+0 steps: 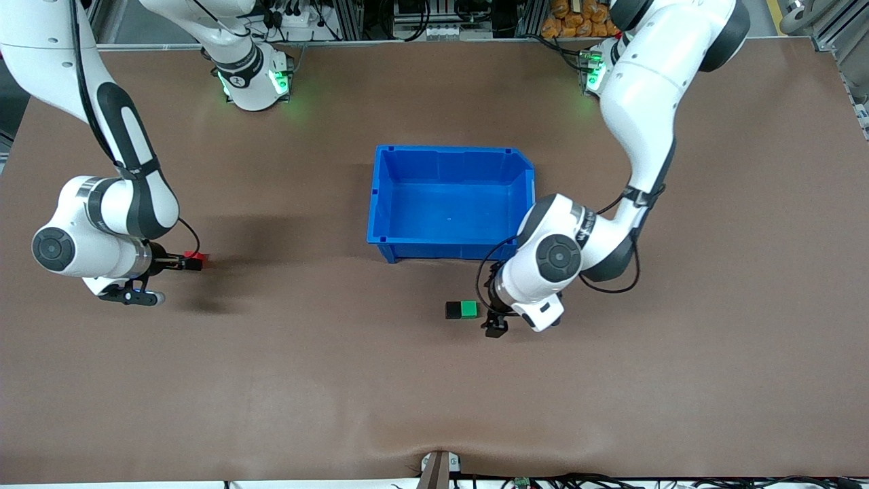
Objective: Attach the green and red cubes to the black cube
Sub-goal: 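Open the left gripper and lift away while the right gripper grasps the red cube, then retract the left arm to rest while the right gripper lifts the red cube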
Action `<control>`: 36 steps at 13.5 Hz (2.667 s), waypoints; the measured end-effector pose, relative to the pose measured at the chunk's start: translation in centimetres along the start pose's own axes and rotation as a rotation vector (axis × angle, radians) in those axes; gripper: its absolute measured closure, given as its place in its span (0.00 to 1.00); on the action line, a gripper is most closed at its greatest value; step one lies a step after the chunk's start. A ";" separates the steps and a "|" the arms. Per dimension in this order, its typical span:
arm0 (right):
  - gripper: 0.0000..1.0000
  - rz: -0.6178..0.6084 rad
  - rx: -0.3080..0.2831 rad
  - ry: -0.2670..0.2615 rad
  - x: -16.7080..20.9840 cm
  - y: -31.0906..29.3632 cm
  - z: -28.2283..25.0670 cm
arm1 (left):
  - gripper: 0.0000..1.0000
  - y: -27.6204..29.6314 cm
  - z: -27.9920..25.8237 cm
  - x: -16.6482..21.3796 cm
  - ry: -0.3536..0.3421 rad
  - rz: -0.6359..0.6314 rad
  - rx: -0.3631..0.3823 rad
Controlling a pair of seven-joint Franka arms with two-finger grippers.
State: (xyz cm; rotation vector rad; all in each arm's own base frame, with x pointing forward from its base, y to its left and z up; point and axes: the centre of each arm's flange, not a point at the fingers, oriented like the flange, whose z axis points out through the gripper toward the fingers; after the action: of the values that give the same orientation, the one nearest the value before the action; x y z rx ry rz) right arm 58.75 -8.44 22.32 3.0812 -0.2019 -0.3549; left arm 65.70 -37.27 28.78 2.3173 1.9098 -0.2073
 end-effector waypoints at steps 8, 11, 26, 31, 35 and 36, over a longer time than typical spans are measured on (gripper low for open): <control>0.05 0.002 -0.003 0.006 0.5 0.1 2.0 | 0.00 -1.0 -10.5 3.2 0.031 0.326 0.070; 0.10 0.005 -0.003 0.000 0.5 0.2 2.5 | 0.00 -2.1 -14.7 5.6 0.036 0.468 0.128; 0.60 0.009 -0.004 0.008 0.3 0.3 4.6 | 0.00 -9.1 -33.9 20.3 0.092 1.093 0.244; 0.60 0.034 0.002 -0.003 0.2 0.3 4.6 | 0.00 -10.4 -36.7 23.9 0.099 1.170 0.224; 0.60 0.082 0.020 -0.027 0.3 0.3 4.0 | 0.00 -11.8 -39.4 25.1 0.126 1.161 0.198; 0.60 0.094 0.029 -0.035 0.4 0.2 3.8 | 0.00 -12.3 -40.1 25.1 0.127 1.165 0.200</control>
State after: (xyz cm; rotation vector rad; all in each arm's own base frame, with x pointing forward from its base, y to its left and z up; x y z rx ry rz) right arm 58.26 -8.79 18.57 3.0820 -0.3553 -0.4053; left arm 59.24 -3.20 63.26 3.1599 0.3183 -0.1098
